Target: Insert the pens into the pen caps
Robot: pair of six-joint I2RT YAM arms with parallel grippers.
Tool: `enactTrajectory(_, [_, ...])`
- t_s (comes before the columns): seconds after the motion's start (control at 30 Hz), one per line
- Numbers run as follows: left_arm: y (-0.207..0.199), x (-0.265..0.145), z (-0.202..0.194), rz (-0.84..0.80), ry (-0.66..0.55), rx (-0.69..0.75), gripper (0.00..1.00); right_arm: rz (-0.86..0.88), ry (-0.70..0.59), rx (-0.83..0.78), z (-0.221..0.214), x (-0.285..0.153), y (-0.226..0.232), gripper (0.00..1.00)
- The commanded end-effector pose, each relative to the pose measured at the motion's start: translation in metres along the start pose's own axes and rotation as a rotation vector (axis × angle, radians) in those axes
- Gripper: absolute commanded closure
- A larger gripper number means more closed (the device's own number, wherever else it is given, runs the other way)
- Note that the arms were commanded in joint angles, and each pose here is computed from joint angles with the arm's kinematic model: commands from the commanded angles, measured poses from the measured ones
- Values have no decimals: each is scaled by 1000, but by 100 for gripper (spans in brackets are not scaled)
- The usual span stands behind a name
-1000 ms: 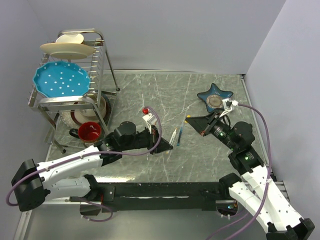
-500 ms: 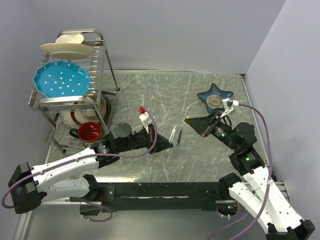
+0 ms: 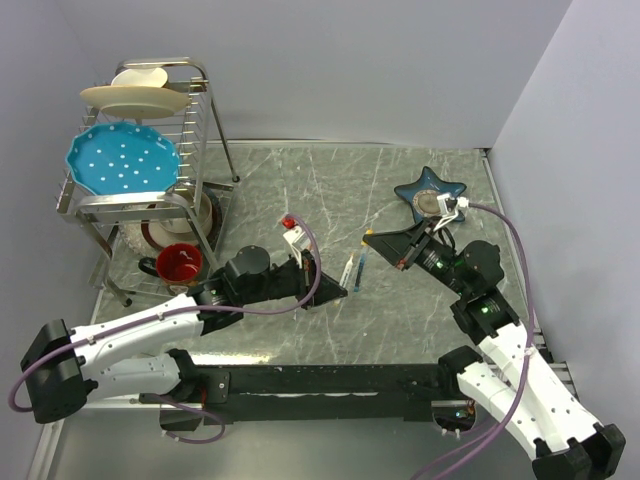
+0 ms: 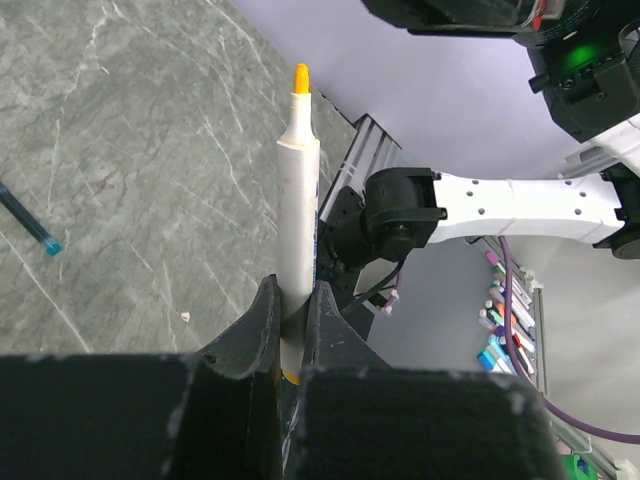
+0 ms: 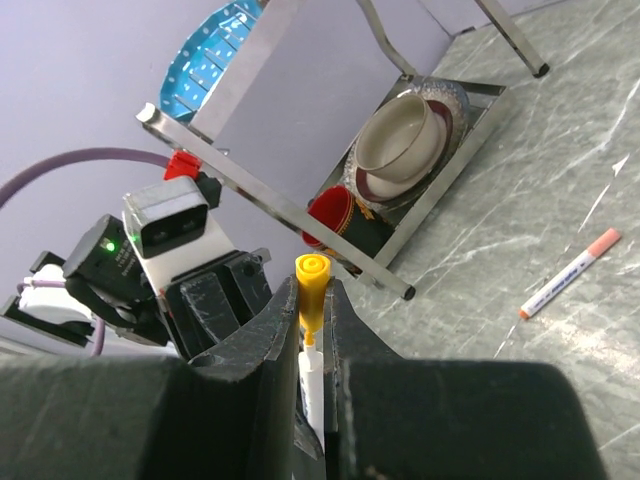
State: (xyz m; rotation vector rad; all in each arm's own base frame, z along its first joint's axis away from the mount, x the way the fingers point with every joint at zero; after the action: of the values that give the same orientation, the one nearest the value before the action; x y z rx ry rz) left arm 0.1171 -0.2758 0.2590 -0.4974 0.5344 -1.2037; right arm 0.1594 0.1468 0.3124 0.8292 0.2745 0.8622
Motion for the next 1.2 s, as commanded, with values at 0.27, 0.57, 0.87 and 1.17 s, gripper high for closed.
enactTrajectory(0.27, [-15,12,18,-71,-19,29,99,44,-5,2,-6,-5,3,100])
enactTrajectory(0.57, [-22,15,25,-87,-28,38,99,35,14,6,-11,-6,2,100])
enactTrajectory(0.87, [-21,20,28,-82,-44,32,99,32,14,22,-18,-18,4,100])
enactTrajectory(1.17, [-26,14,18,-117,-22,41,99,-15,-16,7,-7,-23,14,100])
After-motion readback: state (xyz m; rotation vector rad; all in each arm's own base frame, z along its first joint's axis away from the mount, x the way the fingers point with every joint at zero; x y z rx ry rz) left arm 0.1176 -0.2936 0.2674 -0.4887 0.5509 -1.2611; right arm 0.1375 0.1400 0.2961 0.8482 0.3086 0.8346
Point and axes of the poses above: each gripper's point midway between its finger pads, its own x axis out along the fingers, its own y axis along the line the jaws close on, z = x × y, the point moved 8 cm from there along -x, back along the fingers
